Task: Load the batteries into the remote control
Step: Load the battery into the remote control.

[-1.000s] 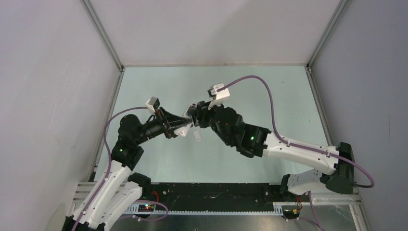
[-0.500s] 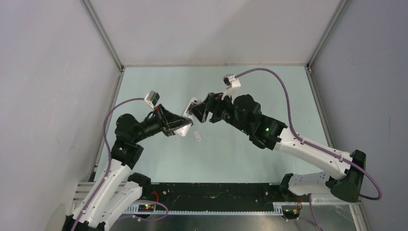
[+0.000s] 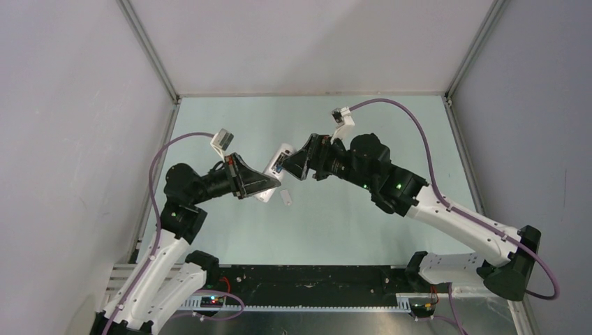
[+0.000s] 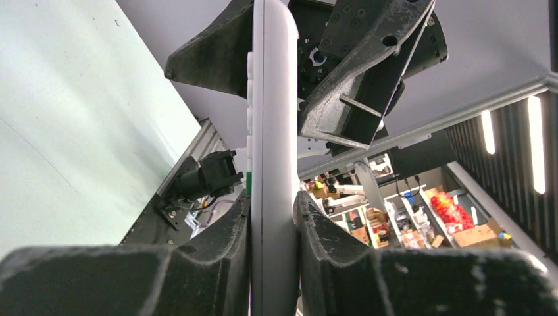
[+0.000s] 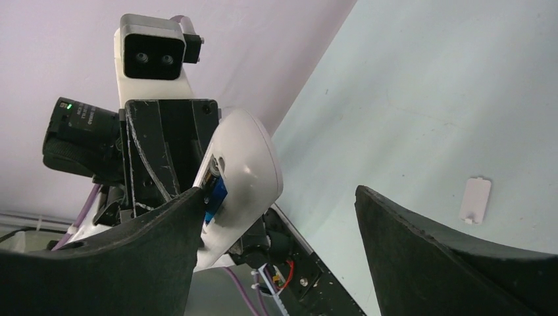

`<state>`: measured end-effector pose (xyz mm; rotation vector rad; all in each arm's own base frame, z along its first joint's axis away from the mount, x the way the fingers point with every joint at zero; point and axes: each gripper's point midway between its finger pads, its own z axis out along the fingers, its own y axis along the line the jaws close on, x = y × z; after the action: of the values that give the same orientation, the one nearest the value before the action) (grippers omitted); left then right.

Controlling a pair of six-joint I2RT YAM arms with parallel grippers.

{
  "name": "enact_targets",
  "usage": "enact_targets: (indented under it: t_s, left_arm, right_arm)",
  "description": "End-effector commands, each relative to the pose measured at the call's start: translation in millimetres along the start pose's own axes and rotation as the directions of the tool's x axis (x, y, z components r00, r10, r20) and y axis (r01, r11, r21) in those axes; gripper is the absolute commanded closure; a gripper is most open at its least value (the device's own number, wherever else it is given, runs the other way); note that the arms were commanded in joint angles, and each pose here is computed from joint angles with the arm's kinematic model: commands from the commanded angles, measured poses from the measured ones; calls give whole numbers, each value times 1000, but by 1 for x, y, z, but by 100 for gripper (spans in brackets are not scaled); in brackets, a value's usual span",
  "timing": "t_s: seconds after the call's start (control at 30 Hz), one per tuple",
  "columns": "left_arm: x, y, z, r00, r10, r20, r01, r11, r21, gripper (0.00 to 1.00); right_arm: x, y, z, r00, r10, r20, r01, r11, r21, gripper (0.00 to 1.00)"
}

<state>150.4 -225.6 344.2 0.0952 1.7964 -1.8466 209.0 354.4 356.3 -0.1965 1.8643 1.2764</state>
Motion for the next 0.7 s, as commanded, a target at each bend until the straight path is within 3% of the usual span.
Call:
enact_targets:
  t_s: [0.0,0.4,0.57,0.67]
  left_arm:
    - [-1,-29,-4,984,179,-13,-178,981,80,100]
    - [8,-11,-4,981,185,-61,-183,982,49,100]
    - [13,-8,-5,978,188,-92,-183,981,56,100]
    - [18,-11,-7,974,196,-112,-189,979,70,100]
  right_arm:
    - [-11,17,-17,1000,28,8,-27,997,-66,12]
    - [-28,26,-39,999,28,34,-23,993,-117,12]
    - [-17,15,-33,1000,7,-24,-10,994,-105,11]
    - [-3,20,-30,995,-33,-99,15,985,-170,11]
